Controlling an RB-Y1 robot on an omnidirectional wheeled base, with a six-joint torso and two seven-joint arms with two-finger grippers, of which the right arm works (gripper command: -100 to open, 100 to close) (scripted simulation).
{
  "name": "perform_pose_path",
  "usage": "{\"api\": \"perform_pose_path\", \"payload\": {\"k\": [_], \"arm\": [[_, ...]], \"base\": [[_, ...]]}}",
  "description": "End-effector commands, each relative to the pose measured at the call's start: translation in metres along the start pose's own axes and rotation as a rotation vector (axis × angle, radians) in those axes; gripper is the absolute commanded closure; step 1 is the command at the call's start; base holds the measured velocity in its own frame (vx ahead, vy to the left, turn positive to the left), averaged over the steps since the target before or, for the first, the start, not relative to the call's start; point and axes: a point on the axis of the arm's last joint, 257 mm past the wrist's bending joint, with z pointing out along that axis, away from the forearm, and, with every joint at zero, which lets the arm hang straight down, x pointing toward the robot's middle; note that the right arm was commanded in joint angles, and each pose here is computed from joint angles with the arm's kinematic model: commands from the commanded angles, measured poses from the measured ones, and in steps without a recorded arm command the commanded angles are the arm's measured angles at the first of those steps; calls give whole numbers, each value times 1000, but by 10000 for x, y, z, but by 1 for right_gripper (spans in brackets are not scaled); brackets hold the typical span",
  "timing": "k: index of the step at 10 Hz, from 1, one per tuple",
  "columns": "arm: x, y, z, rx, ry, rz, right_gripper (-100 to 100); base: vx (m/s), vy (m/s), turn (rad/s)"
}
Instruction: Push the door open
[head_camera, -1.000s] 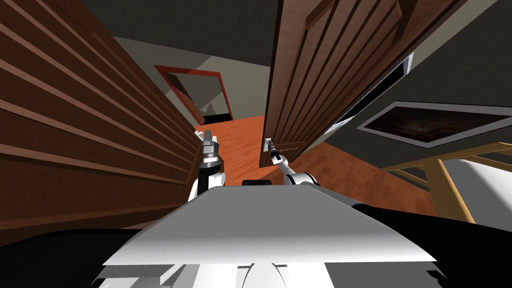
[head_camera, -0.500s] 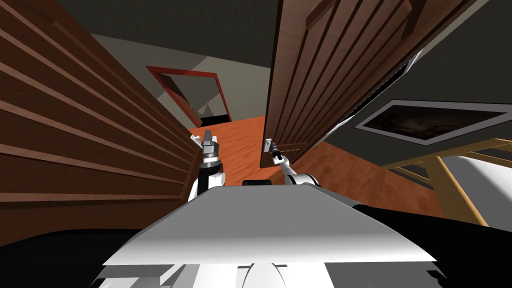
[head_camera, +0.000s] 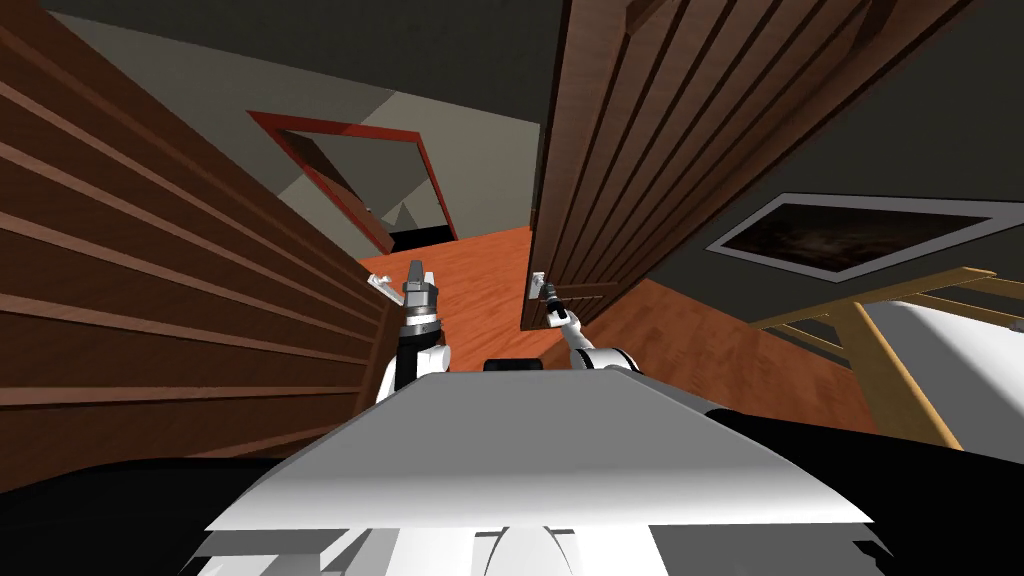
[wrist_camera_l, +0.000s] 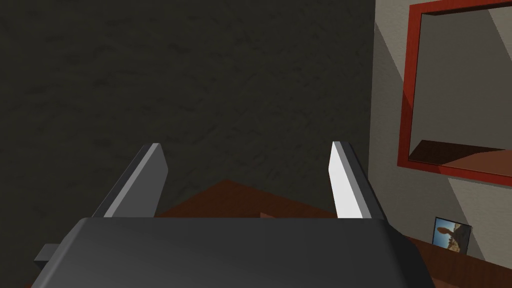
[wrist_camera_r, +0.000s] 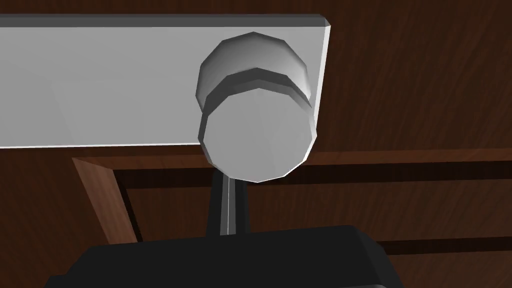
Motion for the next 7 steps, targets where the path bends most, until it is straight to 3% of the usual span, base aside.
{"api": "perform_pose_path", "payload": {"k": [1,6,7], "arm": [[30,-11,-7,2,5,4,-100],[215,-15,-3,3,27,26,-100],[182,-8,-2,2,24,23,-100]], "base": [[-193,-20,12],[-217,6,-15],[-91,16,-7]]}}
